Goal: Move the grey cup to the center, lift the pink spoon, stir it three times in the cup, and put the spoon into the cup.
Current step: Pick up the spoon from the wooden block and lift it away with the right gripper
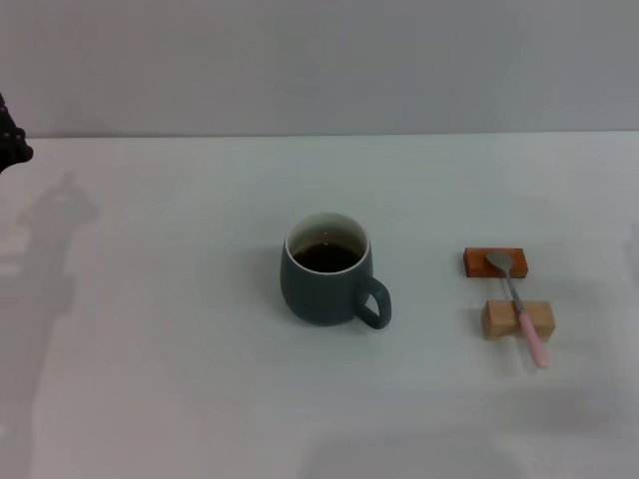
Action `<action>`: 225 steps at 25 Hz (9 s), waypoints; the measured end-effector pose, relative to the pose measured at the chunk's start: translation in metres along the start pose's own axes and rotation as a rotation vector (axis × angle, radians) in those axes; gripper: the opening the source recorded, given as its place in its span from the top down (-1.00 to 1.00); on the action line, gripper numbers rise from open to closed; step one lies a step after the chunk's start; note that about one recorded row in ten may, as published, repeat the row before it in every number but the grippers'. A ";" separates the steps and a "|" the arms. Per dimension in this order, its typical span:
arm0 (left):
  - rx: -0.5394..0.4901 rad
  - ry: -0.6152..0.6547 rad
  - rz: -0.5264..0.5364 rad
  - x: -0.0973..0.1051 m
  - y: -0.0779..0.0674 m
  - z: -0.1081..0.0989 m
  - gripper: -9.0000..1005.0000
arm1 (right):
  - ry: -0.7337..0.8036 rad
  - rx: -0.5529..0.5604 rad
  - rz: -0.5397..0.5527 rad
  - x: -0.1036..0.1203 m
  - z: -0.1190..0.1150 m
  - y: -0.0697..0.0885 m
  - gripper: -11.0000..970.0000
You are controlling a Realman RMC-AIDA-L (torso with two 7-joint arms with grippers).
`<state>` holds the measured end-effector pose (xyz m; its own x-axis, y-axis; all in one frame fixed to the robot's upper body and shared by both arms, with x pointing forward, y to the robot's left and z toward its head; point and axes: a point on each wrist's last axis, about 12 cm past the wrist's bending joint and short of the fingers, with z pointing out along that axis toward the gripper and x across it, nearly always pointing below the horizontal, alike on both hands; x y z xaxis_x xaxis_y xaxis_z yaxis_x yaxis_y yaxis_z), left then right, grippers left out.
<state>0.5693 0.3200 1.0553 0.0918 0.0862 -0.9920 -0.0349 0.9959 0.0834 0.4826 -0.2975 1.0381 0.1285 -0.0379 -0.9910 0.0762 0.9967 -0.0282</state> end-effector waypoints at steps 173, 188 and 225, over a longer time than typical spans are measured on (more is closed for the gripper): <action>-0.008 -0.023 0.010 -0.014 0.000 0.024 0.88 | 0.362 -0.227 0.072 0.039 -0.087 0.094 0.47; -0.008 -0.024 0.010 -0.014 0.001 0.023 0.87 | 0.363 -0.228 0.076 0.039 -0.087 0.094 0.53; -0.023 -0.030 0.005 -0.015 0.004 0.024 0.86 | 0.366 -0.230 0.084 0.040 -0.086 0.094 0.63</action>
<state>0.5915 0.3231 1.0728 0.1218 0.0926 -0.9882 -0.0583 0.9946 0.0860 0.4100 -0.1989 0.9848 -0.2373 0.0309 -0.9709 -0.1474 0.9868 0.0674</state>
